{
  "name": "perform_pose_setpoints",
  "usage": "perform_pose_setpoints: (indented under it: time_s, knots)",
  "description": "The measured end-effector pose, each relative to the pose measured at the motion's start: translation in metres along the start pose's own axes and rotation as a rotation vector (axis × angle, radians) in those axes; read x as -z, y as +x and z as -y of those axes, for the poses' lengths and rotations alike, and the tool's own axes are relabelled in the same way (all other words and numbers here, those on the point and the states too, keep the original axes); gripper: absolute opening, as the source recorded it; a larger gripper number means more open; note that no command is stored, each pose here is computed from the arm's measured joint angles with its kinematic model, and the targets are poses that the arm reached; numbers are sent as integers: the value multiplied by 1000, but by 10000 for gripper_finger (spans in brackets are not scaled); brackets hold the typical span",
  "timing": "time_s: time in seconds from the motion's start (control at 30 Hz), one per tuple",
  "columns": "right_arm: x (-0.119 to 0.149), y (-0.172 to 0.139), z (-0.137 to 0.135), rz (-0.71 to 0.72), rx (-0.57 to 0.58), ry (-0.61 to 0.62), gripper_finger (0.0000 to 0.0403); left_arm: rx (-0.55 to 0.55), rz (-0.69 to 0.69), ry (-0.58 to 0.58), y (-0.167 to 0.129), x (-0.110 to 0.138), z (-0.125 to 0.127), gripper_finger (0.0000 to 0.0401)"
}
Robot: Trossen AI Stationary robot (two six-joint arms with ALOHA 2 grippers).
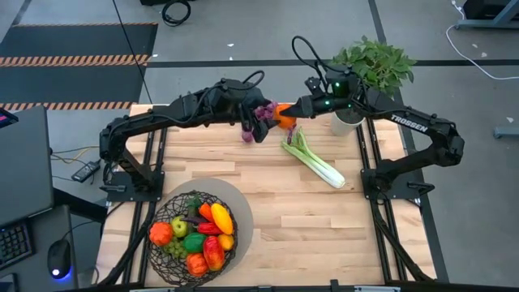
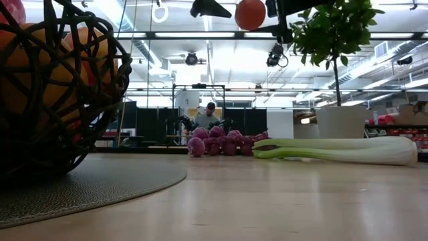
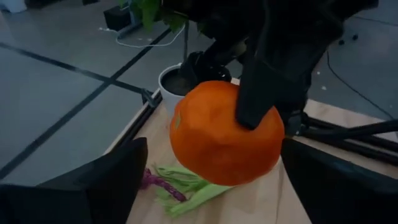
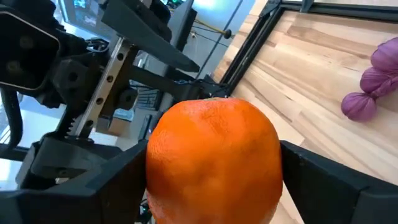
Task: Build produce basket
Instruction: Put the orange into the black basket
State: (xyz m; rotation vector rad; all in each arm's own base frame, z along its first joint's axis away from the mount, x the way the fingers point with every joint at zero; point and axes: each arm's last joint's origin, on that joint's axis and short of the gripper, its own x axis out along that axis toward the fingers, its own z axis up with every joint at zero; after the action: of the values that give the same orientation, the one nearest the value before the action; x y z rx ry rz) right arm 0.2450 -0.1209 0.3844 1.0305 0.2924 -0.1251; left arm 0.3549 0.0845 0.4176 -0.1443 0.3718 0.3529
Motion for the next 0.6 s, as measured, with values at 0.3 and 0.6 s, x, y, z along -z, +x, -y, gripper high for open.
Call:
perform_pose_setpoints:
  time_s: [0.3,0.6]
  knots:
    - [-3,2,-7,38,-61,-15,344,55,-16,-71,17,6,5,398]
    - [7,9,-16,20,-70,15,344,50,22,-66,24,6,11,400]
